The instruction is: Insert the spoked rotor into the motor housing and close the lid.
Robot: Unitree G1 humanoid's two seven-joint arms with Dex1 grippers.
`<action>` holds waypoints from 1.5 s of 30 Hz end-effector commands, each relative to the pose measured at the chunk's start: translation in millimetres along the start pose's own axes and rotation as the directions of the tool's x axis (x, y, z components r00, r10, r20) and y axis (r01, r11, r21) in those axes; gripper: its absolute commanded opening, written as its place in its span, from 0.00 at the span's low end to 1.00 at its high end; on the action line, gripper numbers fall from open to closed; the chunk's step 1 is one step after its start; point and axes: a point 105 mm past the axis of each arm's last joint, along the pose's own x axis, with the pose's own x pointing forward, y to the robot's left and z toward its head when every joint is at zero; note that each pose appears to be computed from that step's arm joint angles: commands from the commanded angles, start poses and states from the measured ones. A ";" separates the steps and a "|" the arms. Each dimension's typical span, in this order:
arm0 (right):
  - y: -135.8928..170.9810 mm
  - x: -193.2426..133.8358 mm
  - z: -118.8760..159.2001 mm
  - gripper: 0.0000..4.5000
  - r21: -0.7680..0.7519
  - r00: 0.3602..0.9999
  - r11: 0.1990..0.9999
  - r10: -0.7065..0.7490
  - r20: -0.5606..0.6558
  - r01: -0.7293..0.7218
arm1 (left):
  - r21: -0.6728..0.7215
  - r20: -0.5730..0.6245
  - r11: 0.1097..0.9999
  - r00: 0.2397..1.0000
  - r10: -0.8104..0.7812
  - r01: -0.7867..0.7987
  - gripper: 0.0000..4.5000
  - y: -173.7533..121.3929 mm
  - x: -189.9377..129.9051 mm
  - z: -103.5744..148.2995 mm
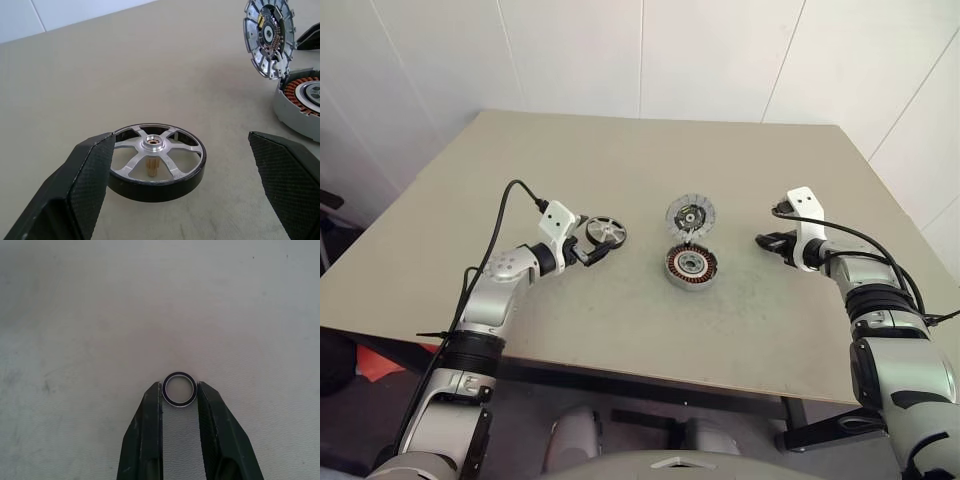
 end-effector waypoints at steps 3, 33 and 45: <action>19.1 -12.3 39.3 0.14 -0.014 0.979 0.988 0.151 0.135 -0.151 | 0.028 0.056 1.000 0.998 0.004 -0.005 1.00 1.9 0.5 17.0; 139.9 -42.3 42.2 0.14 -0.445 0.853 0.755 0.521 -0.038 -0.481 | -0.048 0.052 0.999 0.999 0.004 -0.001 1.00 -0.1 1.5 17.9; 143.2 -22.7 29.3 0.14 -0.417 0.857 0.765 0.510 -0.074 -0.491 | -0.019 0.043 1.000 0.999 0.021 -0.020 1.00 2.8 -0.6 16.2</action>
